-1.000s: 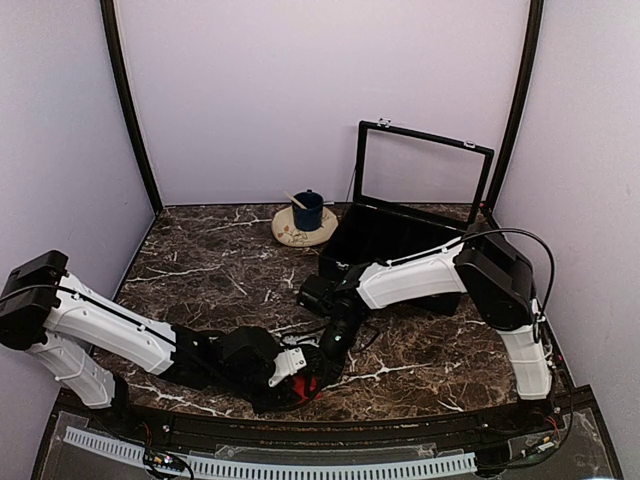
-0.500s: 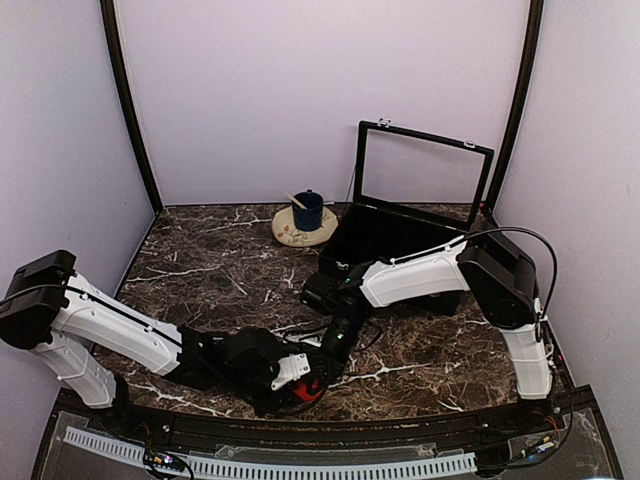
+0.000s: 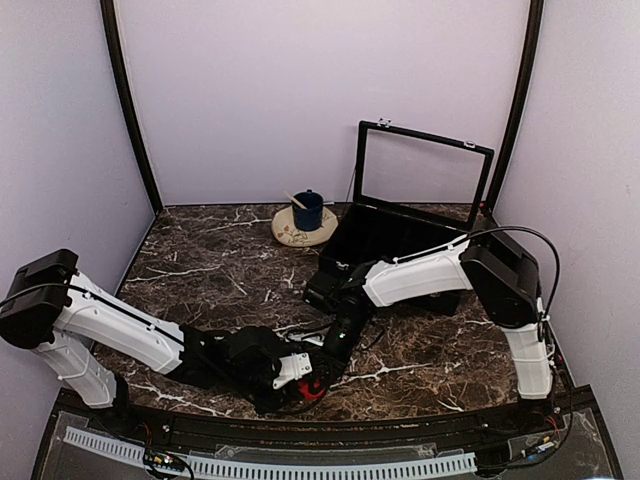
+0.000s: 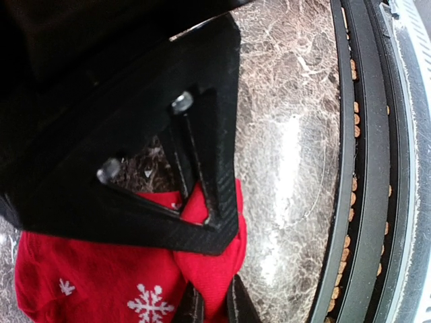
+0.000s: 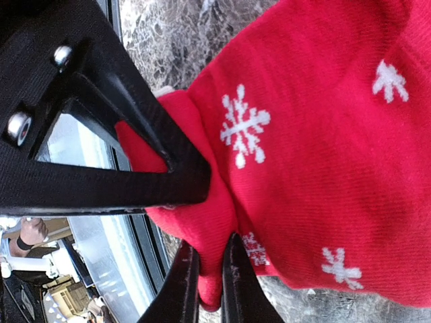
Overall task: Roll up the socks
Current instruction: Roll the sock at the center of the board.
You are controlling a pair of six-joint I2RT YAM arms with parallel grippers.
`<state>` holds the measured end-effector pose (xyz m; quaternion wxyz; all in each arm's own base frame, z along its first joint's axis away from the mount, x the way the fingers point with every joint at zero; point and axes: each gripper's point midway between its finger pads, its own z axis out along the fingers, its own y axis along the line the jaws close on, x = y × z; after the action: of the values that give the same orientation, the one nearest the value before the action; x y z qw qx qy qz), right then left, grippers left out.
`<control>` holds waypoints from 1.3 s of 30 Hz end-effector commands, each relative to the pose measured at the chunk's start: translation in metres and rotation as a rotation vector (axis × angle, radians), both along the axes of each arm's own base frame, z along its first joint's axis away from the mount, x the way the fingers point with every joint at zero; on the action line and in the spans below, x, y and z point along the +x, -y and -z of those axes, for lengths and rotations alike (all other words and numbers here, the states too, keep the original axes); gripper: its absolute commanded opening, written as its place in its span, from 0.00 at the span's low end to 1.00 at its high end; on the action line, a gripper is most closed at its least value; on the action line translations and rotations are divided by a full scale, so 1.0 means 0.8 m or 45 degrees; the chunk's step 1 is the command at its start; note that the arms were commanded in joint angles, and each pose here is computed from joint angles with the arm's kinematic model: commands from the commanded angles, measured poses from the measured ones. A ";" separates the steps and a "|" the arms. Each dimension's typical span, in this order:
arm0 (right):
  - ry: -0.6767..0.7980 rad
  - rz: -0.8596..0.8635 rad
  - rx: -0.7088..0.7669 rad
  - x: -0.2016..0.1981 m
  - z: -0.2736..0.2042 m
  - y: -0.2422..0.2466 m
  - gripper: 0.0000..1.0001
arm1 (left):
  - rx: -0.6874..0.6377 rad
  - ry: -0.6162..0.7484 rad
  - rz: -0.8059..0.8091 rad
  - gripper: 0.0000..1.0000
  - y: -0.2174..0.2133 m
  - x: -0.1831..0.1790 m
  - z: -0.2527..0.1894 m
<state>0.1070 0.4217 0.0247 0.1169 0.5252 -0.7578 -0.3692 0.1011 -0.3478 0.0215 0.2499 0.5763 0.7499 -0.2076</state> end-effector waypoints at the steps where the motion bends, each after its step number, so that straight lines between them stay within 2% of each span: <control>1: 0.087 0.048 -0.016 0.020 0.004 0.005 0.06 | 0.104 -0.118 0.034 0.00 -0.025 -0.019 0.030; 5: 0.105 0.066 -0.024 0.024 0.006 0.008 0.15 | 0.050 -0.191 0.021 0.00 -0.025 -0.018 0.028; 12: 0.108 0.197 0.023 0.045 -0.004 0.019 0.22 | -0.022 -0.301 0.008 0.00 -0.026 -0.011 0.024; 24: 0.145 0.372 0.100 0.076 -0.023 0.039 0.26 | -0.131 -0.436 0.025 0.00 -0.014 -0.006 0.015; 32: 0.305 0.450 0.159 0.089 -0.040 0.052 0.26 | -0.216 -0.670 -0.005 0.00 -0.020 0.000 0.008; 39: 0.557 0.459 0.206 0.091 -0.057 0.062 0.26 | -0.258 -0.883 -0.023 0.00 -0.016 0.009 0.005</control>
<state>0.1711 0.3686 0.0563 -0.0841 0.4384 -0.8244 -0.3481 0.1170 -0.3402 0.0238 0.1037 0.4633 0.7639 -0.4371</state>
